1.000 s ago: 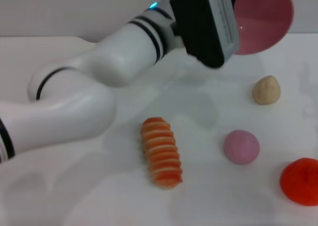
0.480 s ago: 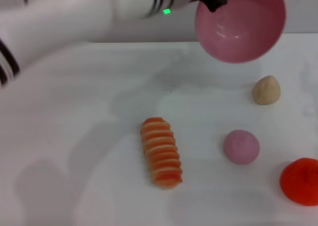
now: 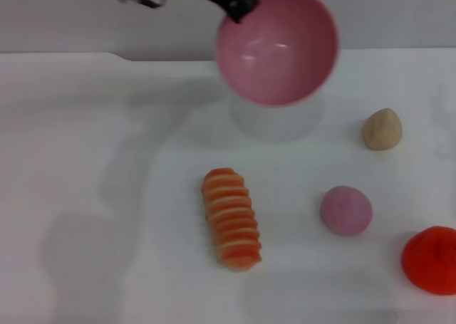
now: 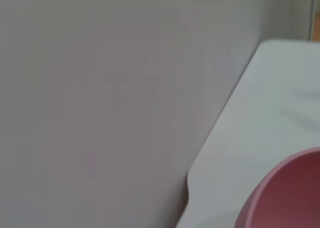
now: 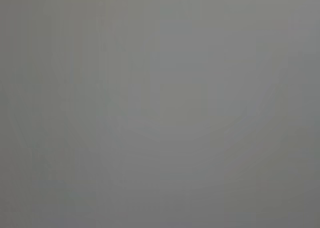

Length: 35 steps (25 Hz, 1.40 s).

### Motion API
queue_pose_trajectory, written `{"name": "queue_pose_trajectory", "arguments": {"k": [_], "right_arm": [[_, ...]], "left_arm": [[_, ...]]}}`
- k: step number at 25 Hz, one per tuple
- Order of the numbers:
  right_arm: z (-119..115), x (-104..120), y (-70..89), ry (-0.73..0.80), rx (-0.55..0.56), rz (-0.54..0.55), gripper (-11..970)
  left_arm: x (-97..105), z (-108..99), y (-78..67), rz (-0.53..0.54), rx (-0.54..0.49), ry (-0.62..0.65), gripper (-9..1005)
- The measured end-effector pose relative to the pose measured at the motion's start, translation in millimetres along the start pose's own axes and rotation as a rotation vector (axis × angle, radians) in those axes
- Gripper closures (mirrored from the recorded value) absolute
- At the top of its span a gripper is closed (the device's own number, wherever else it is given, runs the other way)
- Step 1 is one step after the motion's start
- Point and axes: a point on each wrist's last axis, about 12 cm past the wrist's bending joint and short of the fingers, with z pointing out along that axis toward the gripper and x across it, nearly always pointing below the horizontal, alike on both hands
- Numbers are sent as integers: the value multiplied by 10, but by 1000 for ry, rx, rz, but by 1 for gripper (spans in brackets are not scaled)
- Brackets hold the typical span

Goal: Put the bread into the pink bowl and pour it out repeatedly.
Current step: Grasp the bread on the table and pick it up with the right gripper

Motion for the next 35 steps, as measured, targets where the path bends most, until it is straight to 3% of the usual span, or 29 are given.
{"name": "queue_pose_trajectory", "arguments": {"k": [1, 2, 5, 7, 9, 10, 13, 15, 21, 26, 29, 35], "right_arm": [[28, 29, 3, 27, 1, 6, 373], [62, 62, 2, 62, 4, 14, 373], [180, 148, 14, 166, 1, 34, 373], [270, 193, 19, 236, -9, 44, 373], [389, 245, 32, 329, -31, 55, 373], [432, 260, 39, 362, -41, 58, 372], [588, 318, 68, 501, -83, 66, 372], [695, 360, 106, 615, -121, 70, 372], [978, 347, 296, 892, -280, 17, 371], [1052, 146, 543, 1047, -489, -79, 371], [1039, -44, 667, 1110, -655, -50, 370], [1059, -426, 749, 1240, -916, 29, 370]], "left_arm": [[0, 0, 0, 0, 0, 0, 919], [175, -215, 248, -87, 48, 102, 919], [215, -290, 312, -112, 57, 115, 919], [371, -513, 469, -173, 98, 166, 919], [424, -555, 495, -189, 103, 180, 919], [590, -648, 549, -234, 103, 219, 919], [667, -681, 561, -255, 103, 231, 919], [863, -751, 572, -301, 103, 255, 918], [1039, -808, 562, -335, 109, 280, 918], [1131, -828, 558, -348, 103, 287, 918], [1176, -840, 558, -350, 101, 291, 917], [1238, -858, 557, -358, 96, 296, 917]]}}
